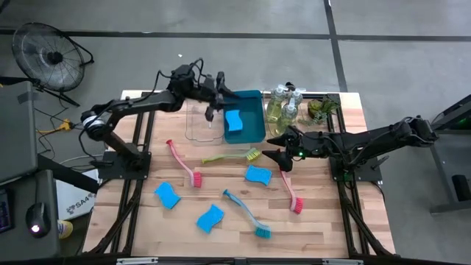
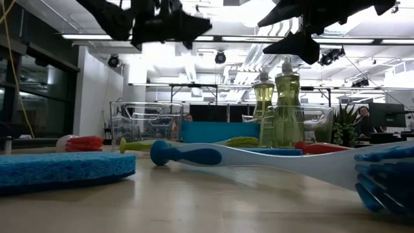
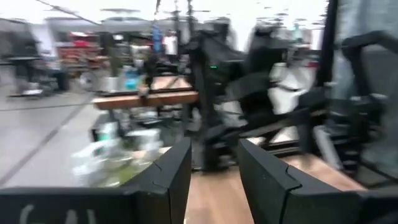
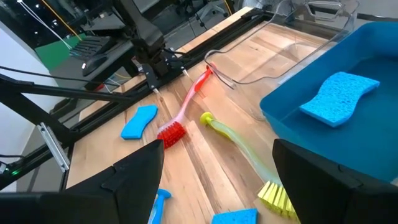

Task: Pick & Place Kitchen Sink Supplies
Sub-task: Put the red dish brush into the left transparent bin

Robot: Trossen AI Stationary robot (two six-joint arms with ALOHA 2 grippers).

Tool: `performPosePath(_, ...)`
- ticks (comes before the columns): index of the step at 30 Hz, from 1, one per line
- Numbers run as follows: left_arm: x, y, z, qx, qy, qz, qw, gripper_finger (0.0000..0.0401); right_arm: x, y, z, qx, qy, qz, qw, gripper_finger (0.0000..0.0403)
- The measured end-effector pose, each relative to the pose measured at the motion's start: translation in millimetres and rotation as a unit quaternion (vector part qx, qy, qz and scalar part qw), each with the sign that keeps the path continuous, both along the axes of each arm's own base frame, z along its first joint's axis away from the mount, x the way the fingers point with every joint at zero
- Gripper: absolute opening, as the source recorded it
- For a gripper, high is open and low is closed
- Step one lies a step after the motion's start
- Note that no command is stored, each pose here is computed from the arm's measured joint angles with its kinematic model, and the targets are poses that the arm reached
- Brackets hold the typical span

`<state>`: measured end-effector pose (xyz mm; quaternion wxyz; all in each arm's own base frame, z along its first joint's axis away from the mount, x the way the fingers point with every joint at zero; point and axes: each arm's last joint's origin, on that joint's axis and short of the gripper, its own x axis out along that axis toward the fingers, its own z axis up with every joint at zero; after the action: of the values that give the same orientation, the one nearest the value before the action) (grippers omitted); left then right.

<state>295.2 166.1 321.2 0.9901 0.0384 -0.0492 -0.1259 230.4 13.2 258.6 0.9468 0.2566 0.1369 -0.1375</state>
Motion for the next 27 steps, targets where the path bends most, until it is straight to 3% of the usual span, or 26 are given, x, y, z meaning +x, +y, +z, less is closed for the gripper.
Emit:
performPosePath(8, 12.1, -60.0, 8.3, 0.004, 0.027, -0.079, 0.996, 0.0129, -1.2, -0.1, -3.2, -0.002, 0.018, 0.000, 1.000, 0.0296)
performPosePath(13, 16.5, -89.8, -3.3, 0.004, 0.096, -0.104, 0.990, 0.0129, -1.6, 0.9, -4.6, 0.004, 0.026, 0.017, 1.000, 0.0296)
performPosePath(21, 18.7, -125.8, -28.7, 0.011, 0.224, -0.085, 0.971, 0.0129, -4.8, 2.8, -12.0, 0.004, 0.070, 0.057, 0.996, 0.0296)
performPosePath(27, 18.2, -150.5, -38.8, 0.034, 0.283, -0.049, 0.957, 0.0129, -6.1, 4.2, -14.6, 0.003, 0.087, 0.086, 0.993, 0.0296)
